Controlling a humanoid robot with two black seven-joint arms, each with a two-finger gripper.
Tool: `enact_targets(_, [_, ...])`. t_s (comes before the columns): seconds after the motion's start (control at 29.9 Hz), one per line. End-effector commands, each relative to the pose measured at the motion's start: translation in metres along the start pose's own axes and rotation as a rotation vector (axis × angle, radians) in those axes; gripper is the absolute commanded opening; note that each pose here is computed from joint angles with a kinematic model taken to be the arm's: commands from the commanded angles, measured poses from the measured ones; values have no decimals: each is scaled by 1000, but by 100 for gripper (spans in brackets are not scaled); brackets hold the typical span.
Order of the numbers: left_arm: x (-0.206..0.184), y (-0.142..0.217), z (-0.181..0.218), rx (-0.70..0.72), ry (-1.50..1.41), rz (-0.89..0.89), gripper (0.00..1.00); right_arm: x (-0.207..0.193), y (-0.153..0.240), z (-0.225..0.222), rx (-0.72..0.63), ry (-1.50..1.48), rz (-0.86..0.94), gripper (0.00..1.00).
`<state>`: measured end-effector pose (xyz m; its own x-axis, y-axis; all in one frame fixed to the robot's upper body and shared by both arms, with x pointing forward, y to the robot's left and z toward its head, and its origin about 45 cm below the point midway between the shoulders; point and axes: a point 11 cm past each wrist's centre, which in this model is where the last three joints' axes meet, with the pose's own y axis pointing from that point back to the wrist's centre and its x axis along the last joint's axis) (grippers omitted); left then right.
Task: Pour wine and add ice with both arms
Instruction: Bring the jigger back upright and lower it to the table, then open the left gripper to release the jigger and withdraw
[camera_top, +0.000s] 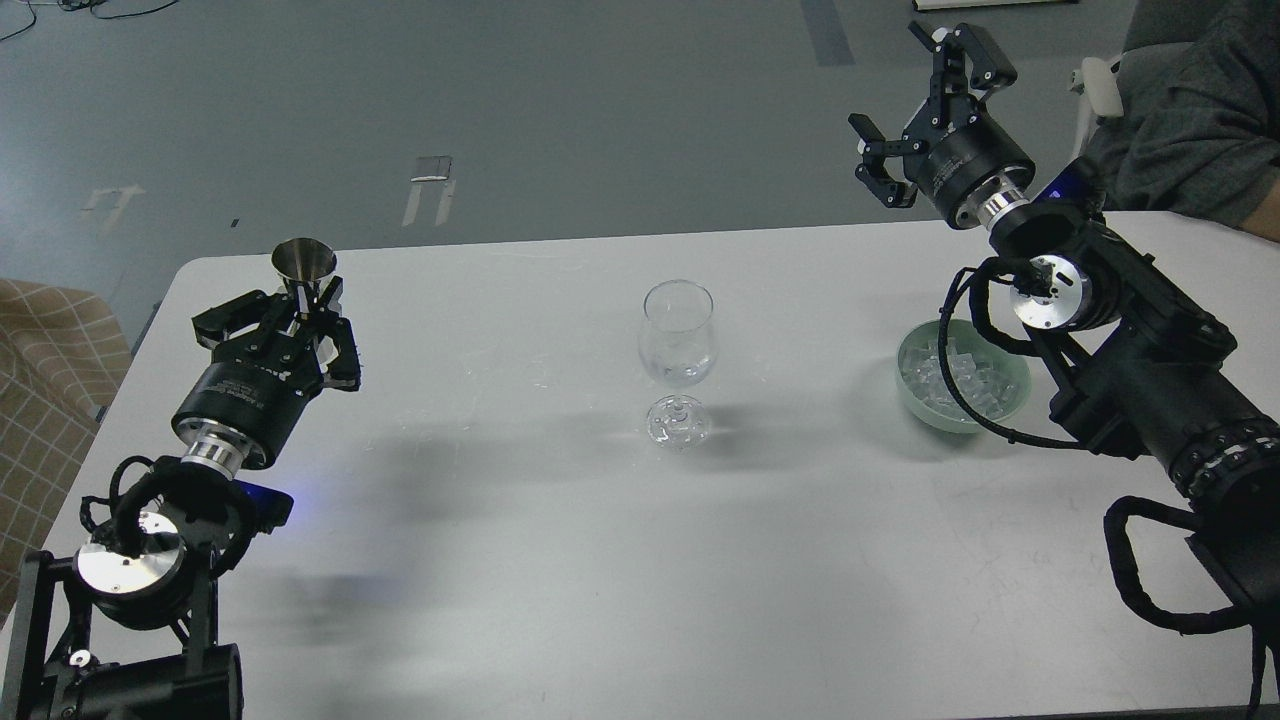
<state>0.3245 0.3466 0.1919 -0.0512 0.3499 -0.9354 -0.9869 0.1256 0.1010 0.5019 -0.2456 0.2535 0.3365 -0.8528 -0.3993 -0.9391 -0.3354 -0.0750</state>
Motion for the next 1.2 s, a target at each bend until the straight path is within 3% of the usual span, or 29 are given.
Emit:
enact_targets(0.0, [28, 4, -4, 7, 20, 46, 11, -1, 0, 1, -2, 1, -1, 100])
enact_targets(0.27, [76, 9, -15, 10, 66, 141, 16, 0, 0, 1, -5, 5, 0, 100])
enact_targets(0.4, [81, 9, -17, 6, 66, 137, 21, 0, 0, 2, -6, 6, -1, 100])
enact_targets(0.7, [80, 2, -17, 8, 73, 136, 42, 0, 2, 5, -12, 4, 1, 100])
enact_targets(0.94, [77, -2, -17, 10, 72, 133, 70, 1, 2, 5, -13, 6, 2, 100])
enact_targets(1.17, [76, -3, -17, 11, 72, 131, 76, 1, 2, 5, -13, 6, 3, 100])
